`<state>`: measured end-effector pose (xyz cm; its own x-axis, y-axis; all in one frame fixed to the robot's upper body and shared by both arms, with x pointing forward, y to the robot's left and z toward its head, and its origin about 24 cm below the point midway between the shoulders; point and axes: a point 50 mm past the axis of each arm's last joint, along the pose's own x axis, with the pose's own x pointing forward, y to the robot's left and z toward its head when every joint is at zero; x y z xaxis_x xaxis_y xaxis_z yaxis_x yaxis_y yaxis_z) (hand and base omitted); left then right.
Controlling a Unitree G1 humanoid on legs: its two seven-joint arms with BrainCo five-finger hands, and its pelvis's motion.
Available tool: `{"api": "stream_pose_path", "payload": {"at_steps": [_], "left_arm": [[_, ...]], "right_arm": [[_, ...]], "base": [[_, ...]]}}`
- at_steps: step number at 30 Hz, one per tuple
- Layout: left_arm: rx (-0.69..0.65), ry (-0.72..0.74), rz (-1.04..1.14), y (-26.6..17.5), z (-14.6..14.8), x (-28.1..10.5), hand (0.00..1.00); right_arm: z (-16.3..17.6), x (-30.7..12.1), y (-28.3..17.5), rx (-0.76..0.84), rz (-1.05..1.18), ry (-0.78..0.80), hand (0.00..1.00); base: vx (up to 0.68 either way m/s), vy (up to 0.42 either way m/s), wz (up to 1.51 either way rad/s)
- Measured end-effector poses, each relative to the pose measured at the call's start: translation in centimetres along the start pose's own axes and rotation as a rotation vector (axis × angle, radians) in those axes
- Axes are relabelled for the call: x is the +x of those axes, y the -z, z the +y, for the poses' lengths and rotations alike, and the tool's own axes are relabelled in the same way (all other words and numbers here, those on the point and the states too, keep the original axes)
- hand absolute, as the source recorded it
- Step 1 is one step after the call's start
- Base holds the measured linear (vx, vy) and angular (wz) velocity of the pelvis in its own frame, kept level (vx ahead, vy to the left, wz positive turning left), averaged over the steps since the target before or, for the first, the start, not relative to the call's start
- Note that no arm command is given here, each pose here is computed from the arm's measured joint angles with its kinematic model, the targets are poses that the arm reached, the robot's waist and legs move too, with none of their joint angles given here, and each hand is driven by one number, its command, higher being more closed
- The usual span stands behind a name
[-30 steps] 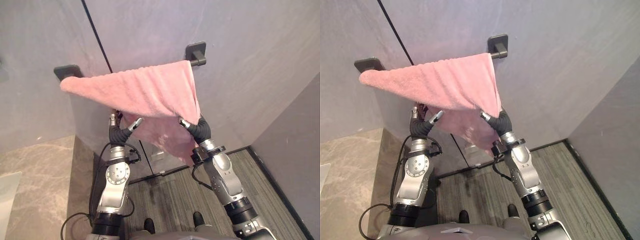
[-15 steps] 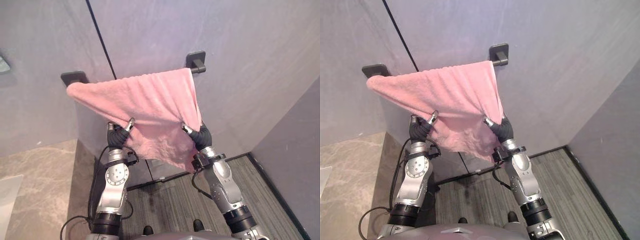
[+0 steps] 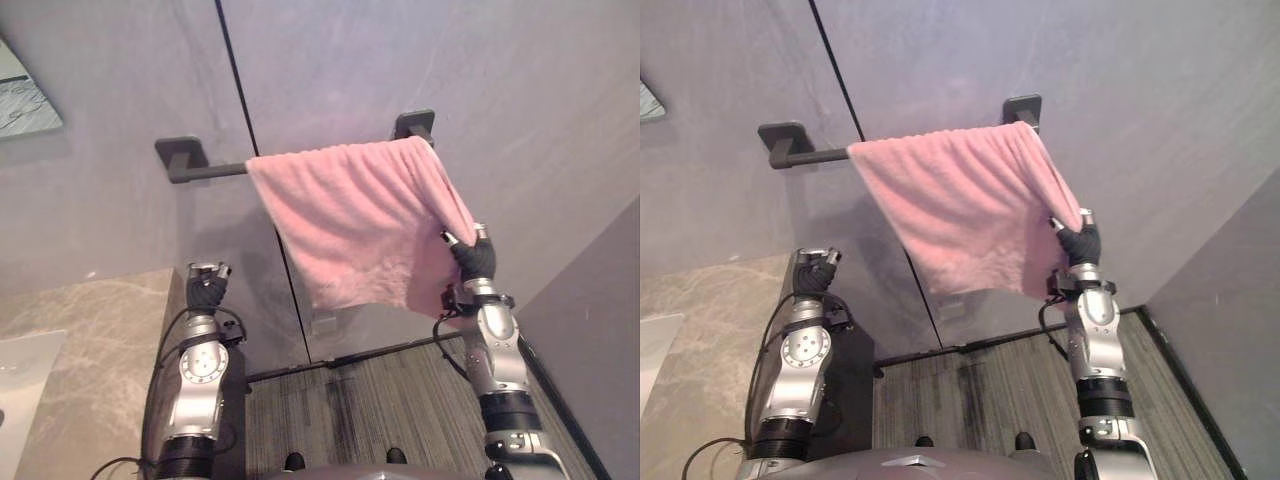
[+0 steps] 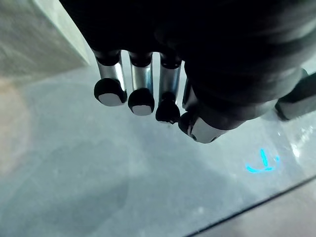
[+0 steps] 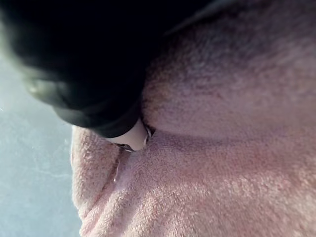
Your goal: Organize washtable
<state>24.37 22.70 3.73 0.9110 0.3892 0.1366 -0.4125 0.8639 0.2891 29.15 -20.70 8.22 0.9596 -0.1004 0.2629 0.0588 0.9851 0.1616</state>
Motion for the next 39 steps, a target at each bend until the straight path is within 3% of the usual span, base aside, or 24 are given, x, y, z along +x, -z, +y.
{"api": "stream_pose_path", "payload": {"at_steps": [14,15,27,39], "left_arm": [[0.049,0.012,0.005,0.3,0.2,0.1,1.00],[0.049,0.015,0.005,0.3,0.1,0.0,0.00],[-0.104,0.203,-0.126,-3.1,-4.4,-1.2,0.00],[-0.470,0.376,-0.255,-7.3,-6.9,-2.9,0.00]], "right_arm": [[0.3,-0.5,0.7,0.021,0.021,0.009,1.00],[0.4,-0.7,0.7,0.029,0.020,0.010,1.00],[2.8,-2.1,0.6,0.064,0.007,-0.090,1.00],[5.5,-2.8,1.3,0.140,0.019,-0.199,1.00]], "base": [[0.00,0.000,0.00],[0.02,-0.007,0.03],[0.00,0.000,0.00],[0.01,-0.002,-0.01]]}}
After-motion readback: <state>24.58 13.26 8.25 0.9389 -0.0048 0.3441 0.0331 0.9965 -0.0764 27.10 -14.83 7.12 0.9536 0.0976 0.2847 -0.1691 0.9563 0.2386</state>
